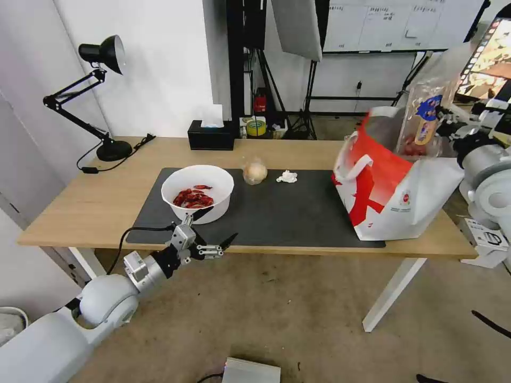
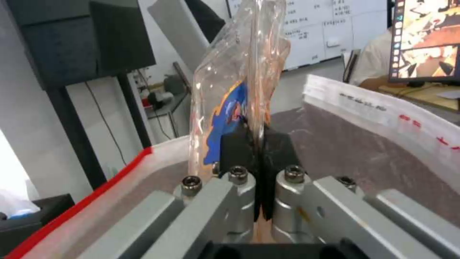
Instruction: Pick up the trash from the table and place it into the takeout bag.
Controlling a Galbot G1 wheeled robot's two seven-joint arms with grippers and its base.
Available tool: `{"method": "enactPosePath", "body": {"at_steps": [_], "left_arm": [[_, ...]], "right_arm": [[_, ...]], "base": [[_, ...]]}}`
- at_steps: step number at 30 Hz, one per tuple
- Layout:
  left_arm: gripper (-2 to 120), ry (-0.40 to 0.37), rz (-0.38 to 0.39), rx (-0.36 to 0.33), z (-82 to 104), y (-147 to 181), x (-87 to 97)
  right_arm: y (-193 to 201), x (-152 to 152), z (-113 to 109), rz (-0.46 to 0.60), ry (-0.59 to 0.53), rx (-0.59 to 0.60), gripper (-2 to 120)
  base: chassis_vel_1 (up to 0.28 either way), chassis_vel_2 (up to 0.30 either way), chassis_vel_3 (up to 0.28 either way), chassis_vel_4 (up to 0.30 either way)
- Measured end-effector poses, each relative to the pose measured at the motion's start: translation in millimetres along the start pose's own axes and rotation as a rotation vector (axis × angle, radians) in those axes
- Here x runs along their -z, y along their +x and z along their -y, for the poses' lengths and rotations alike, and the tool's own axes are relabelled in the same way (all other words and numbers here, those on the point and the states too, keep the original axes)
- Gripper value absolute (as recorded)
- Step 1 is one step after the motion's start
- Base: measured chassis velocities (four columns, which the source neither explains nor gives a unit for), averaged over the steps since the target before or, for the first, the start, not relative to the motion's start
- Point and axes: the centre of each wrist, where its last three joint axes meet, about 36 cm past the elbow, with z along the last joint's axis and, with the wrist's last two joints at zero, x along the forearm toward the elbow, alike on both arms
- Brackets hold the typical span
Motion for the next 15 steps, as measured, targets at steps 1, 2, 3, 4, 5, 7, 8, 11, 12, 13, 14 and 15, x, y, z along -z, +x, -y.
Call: {"method": "enactPosePath", "body": {"at_steps": [1, 2, 3, 4, 5, 7, 8, 11, 12, 13, 14, 15], "left_arm": [[100, 0.001, 0.0, -0.001, 0.4, 0, -0.2], [100, 0.003, -0.001, -0.002, 1.2, 0, -0.6], [100, 0.003, -0.001, -0.002, 1.2, 0, -0.6], [100, 0.003, -0.001, -0.003, 1.4, -1, -0.7], [100, 0.003, -0.001, -0.003, 1.4, -1, -0.6], [100, 0.003, 0.0, -0.003, 1.3, -1, -0.4], [100, 0.002, -0.001, -0.003, 1.1, -1, -0.2], [100, 0.002, -0.001, -0.003, 1.0, -1, -0.2], [100, 0.003, -0.002, -0.002, 1.3, -1, -0.2], [100, 0.004, -0.002, -0.003, 2.0, -1, -0.1], [100, 0.005, -0.001, -0.003, 2.6, -1, 0.0], [100, 0.005, -0.001, -0.003, 2.6, -1, 0.0]], "right_arm": [[0, 0, 0, 0.0, -0.005, 0.0, 0], [-1, 1, 1, 0.003, -0.024, 0.004, 0], [-1, 1, 1, 0.003, -0.024, 0.004, 0], [-2, 2, 0, 0.007, -0.037, 0.009, 0], [-2, 4, 0, 0.01, -0.048, 0.013, 0], [-4, 7, -3, 0.019, -0.072, 0.023, 0], [-6, 11, -5, 0.025, -0.093, 0.029, 0], [-10, 15, -8, 0.031, -0.111, 0.035, 0], [-11, 15, -9, 0.031, -0.113, 0.036, 0], [-14, 15, -10, 0.03, -0.115, 0.037, 0], [-16, 14, -10, 0.027, -0.117, 0.037, 0], [-16, 14, -10, 0.027, -0.117, 0.037, 0]], "base": [[0.0, 0.0, 0.0, 0.0], [0.0, 0.0, 0.0, 0.0], [0.0, 0.0, 0.0, 0.0], [0.0, 0.0, 0.0, 0.0], [0.0, 0.0, 0.0, 0.0], [0.0, 0.0, 0.0, 0.0], [0.0, 0.0, 0.0, 0.0], [0.0, 0.0, 0.0, 0.0], [0.0, 0.0, 0.0, 0.0], [0.0, 0.0, 0.0, 0.0], [0.0, 0.0, 0.0, 0.0], [0.0, 0.0, 0.0, 0.0]]}}
